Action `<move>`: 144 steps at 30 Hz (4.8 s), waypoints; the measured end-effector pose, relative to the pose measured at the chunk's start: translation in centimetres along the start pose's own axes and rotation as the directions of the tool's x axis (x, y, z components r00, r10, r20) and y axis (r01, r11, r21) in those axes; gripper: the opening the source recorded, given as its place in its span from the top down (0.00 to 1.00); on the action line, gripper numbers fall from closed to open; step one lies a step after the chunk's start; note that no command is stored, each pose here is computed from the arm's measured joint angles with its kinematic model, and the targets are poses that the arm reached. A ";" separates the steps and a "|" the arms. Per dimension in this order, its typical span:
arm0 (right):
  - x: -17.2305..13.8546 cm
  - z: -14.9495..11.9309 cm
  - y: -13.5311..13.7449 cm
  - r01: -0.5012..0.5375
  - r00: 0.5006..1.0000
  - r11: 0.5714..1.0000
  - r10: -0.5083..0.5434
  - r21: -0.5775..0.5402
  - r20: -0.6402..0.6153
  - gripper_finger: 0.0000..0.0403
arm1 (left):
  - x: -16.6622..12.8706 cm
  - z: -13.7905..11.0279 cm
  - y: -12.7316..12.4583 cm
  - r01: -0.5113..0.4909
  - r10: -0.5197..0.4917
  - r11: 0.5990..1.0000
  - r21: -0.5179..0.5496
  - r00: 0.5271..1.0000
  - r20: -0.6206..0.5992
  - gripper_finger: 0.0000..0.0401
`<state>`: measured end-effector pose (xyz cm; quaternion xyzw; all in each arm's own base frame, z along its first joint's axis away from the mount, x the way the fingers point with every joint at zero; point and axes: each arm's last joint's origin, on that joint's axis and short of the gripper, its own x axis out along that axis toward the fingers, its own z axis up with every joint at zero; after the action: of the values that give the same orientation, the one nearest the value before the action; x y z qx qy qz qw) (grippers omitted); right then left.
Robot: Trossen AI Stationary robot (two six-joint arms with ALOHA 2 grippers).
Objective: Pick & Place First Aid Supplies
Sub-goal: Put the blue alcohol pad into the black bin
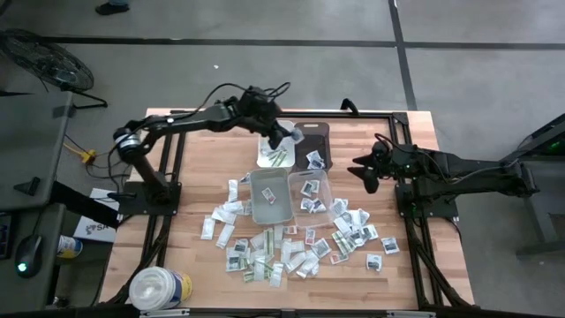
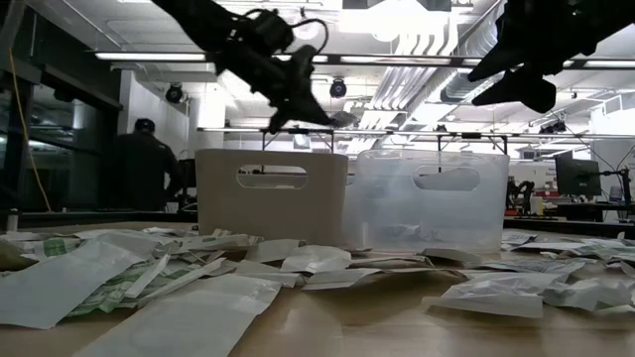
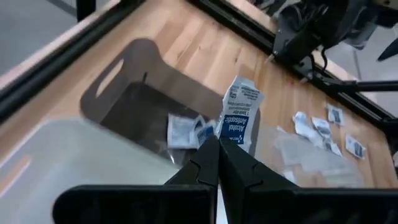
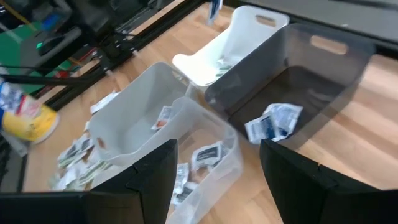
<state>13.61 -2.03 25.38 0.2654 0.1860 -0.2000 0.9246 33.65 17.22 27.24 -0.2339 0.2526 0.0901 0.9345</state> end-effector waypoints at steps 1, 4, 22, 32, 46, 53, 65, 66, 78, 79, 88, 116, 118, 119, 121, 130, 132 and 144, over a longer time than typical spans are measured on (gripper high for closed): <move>0.0 0.0 0.0 0.014 1.000 1.000 -0.014 0.000 0.009 0.45 | 0.5 0.2 0.2 -0.003 0.002 1.000 -0.005 1.000 -0.007 1.00; 0.0 0.1 -0.2 0.058 0.998 0.998 -0.058 0.002 0.037 0.45 | 2.3 0.5 0.3 -0.016 0.015 0.999 -0.028 0.999 -0.035 1.00; -0.1 0.3 -0.7 0.218 0.967 0.976 -0.216 -0.003 0.133 0.45 | 7.2 -1.8 -0.4 -0.178 0.157 0.955 -0.236 0.982 -0.102 1.00; -0.1 0.3 -0.6 0.208 0.971 0.978 -0.203 -0.023 0.122 0.45 | 7.8 -2.3 -1.0 -0.154 0.130 0.964 -0.215 0.984 -0.123 0.93; -0.1 0.1 -0.5 0.140 0.988 0.990 -0.138 -0.031 0.072 0.45 | 5.1 -1.3 0.1 -0.162 0.144 0.981 -0.105 0.976 -0.163 0.68; -0.1 0.1 -0.5 0.140 0.988 0.990 -0.140 -0.008 0.066 0.45 | -0.1 -1.1 -1.1 -0.249 0.263 0.965 0.087 0.922 -0.284 0.68; -0.1 0.0 -0.5 0.136 0.989 0.991 -0.136 -0.008 0.058 0.45 | -4.7 -5.8 -1.6 -0.337 0.435 0.900 0.275 0.685 -0.585 0.68; -0.1 0.0 -0.5 0.135 0.989 0.991 -0.134 -0.003 0.054 0.45 | -4.8 -6.2 -1.5 -0.332 0.428 0.904 0.270 0.687 -0.587 0.68; 0.0 -0.1 -0.4 0.106 0.994 0.994 -0.106 0.005 0.027 0.45 | -5.2 -12.7 -0.3 -0.248 0.300 0.953 0.175 0.687 -0.661 0.68; 0.0 -0.1 -0.4 0.106 0.994 0.994 -0.106 0.005 0.027 0.45 | -4.9 -13.2 -0.1 -0.226 0.272 0.961 0.157 0.703 -0.657 0.68; 0.0 -0.1 -0.4 0.106 0.994 0.994 -0.106 0.021 0.027 0.45 | -3.5 -15.6 0.9 -0.207 0.222 0.974 0.094 0.782 -0.582 0.68; 0.0 -0.1 -0.5 0.107 0.994 0.993 -0.108 0.047 0.027 0.45 | -1.4 -16.8 2.0 -0.196 0.230 0.973 0.123 0.751 -0.619 0.79; 0.0 -0.1 -0.5 0.107 0.994 0.993 -0.108 0.047 0.027 0.45 | -1.4 -16.8 2.0 -0.207 0.244 0.969 0.132 0.747 -0.618 0.83; 0.0 -0.1 -0.5 0.106 0.994 0.993 -0.108 0.047 0.027 0.45 | -1.4 -16.8 2.0 -0.210 0.248 0.968 0.134 0.746 -0.619 0.84; 0.0 -0.1 -0.5 0.107 0.994 0.993 -0.108 0.046 0.027 0.45 | -1.4 -16.8 2.1 -0.223 0.263 0.964 0.144 0.739 -0.621 0.87; 0.0 -0.1 -0.5 0.107 0.994 0.993 -0.108 0.047 0.026 0.45 | -1.6 -16.9 2.2 -0.257 0.306 0.951 0.172 0.718 -0.625 0.99; 0.0 -0.1 -0.5 0.107 0.994 0.993 -0.108 0.047 0.026 0.45 | -1.6 -16.9 2.2 -0.254 0.306 0.951 0.175 0.717 -0.626 0.99; 0.0 -0.1 -0.5 0.107 0.994 0.993 -0.108 0.046 0.026 0.45 | -2.1 -16.9 1.8 -0.193 0.238 0.971 0.141 0.730 -0.640 1.00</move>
<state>13.32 -2.29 25.09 0.2728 0.1823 -0.2574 0.9089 24.07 10.56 14.67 -0.1892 0.5905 0.1025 0.7778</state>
